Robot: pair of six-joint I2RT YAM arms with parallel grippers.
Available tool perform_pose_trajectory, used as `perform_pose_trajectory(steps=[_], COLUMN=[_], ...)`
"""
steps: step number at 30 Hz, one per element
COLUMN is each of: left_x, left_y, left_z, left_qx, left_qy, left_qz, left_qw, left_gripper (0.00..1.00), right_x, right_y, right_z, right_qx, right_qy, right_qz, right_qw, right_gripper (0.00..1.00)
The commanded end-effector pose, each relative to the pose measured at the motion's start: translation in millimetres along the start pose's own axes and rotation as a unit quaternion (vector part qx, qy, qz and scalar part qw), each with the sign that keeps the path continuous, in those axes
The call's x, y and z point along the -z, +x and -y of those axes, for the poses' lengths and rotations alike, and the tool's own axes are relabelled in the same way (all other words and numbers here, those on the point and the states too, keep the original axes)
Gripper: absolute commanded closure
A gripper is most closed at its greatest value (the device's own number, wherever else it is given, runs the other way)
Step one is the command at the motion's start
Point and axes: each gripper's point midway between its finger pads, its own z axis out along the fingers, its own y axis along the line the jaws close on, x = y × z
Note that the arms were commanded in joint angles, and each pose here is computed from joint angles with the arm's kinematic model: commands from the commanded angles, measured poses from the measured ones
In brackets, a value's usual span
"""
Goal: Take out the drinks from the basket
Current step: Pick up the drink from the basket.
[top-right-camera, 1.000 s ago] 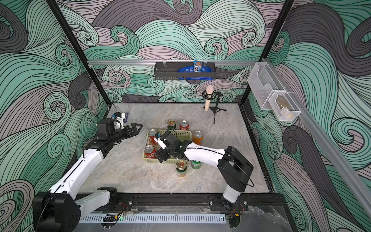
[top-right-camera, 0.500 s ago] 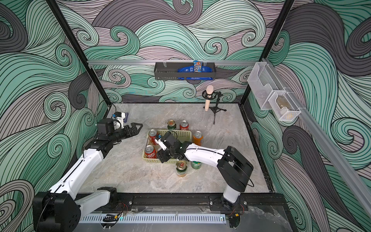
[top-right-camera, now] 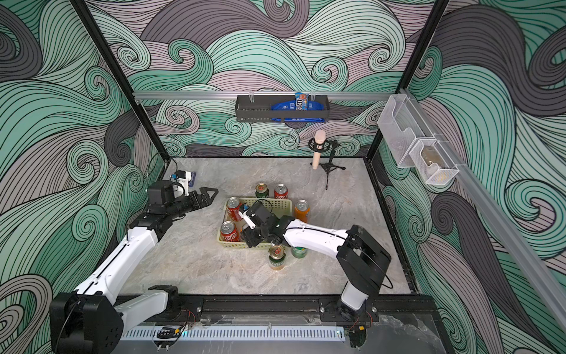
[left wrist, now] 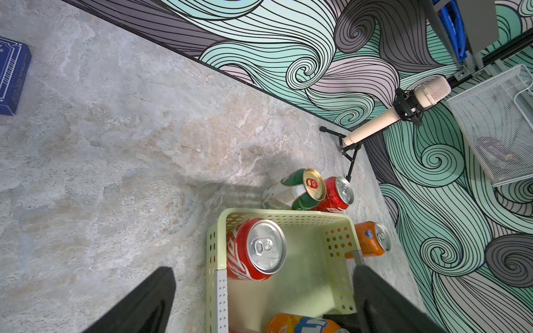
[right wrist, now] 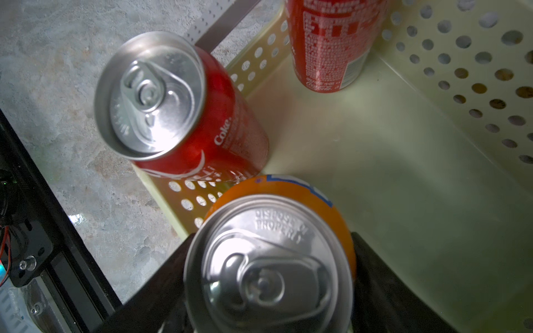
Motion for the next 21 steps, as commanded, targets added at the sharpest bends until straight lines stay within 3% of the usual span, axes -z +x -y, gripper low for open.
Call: perform_pose_trajectory(steps=[1,21], left_x=[3,25], left_y=[-7,-2], left_z=[8,51], left_qx=[-0.003,0.001], left_qy=[0.021,0.089], left_qz=[0.013,-0.003], left_qw=[1.0,0.996], left_gripper=[0.01,0.01], right_x=[30,86], right_y=[-40,-80], right_z=[-5,-3], right_qx=[-0.005,-0.015], right_qy=[0.0,-0.012], right_qz=[0.076,0.154], right_qw=[0.997,0.988], right_gripper=[0.47,0.48])
